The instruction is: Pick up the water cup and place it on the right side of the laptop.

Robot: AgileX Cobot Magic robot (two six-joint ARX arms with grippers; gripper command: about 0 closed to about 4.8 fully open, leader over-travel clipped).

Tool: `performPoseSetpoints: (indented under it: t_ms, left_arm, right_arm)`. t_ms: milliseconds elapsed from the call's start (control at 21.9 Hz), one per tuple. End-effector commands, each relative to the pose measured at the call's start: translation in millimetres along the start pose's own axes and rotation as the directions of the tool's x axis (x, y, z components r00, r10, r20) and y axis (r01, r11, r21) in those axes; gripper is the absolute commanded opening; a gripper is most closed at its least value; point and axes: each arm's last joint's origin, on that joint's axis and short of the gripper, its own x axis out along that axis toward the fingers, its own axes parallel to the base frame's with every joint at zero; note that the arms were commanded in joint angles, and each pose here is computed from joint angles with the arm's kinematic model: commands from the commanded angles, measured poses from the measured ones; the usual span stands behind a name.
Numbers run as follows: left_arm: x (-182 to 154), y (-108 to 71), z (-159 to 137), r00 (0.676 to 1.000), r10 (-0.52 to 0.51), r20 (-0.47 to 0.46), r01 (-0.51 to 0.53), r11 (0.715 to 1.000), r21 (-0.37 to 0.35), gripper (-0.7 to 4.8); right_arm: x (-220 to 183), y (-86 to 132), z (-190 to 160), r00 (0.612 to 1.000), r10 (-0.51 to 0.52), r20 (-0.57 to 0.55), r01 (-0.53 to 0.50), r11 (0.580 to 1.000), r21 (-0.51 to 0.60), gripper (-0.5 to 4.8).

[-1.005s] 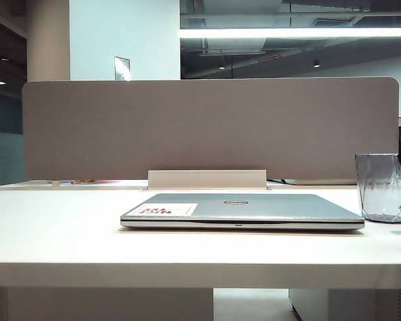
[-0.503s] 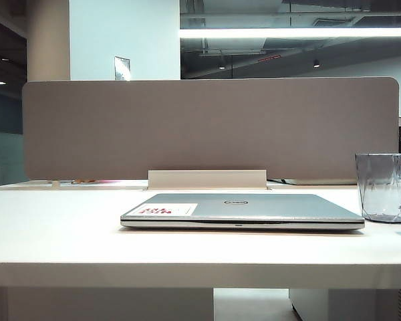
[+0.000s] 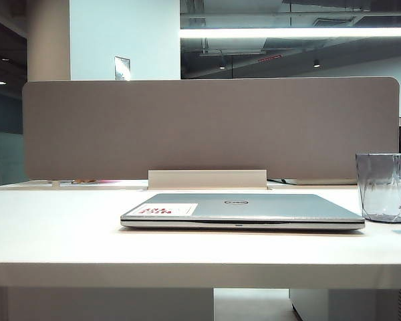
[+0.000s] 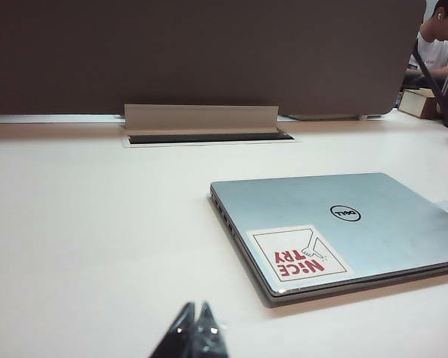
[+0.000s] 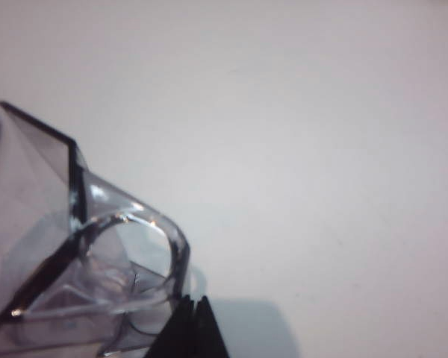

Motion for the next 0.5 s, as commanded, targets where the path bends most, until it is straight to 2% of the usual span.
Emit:
performPoseSetpoints:
  t_ms: [46,274,503]
  left_arm:
    - [0,-0.6,2,1.000,-0.009,0.007,0.009,1.000,0.000,-0.06]
    - [0,-0.6,2,1.000,-0.009,0.007,0.009,1.000,0.000,-0.06]
    - [0,-0.6,2,1.000,-0.009,0.007,0.009,1.000,0.000,-0.06]
  right_arm:
    - [0,0,6,0.999,-0.001,0.052,0.000,1.000,0.002,-0.08]
    - [1,0,10,0.995,-0.001,0.100,0.001,1.000,0.004,-0.08]
    - [10,1,2,0.998,-0.001,0.067,0.001,1.000,0.002,-0.08]
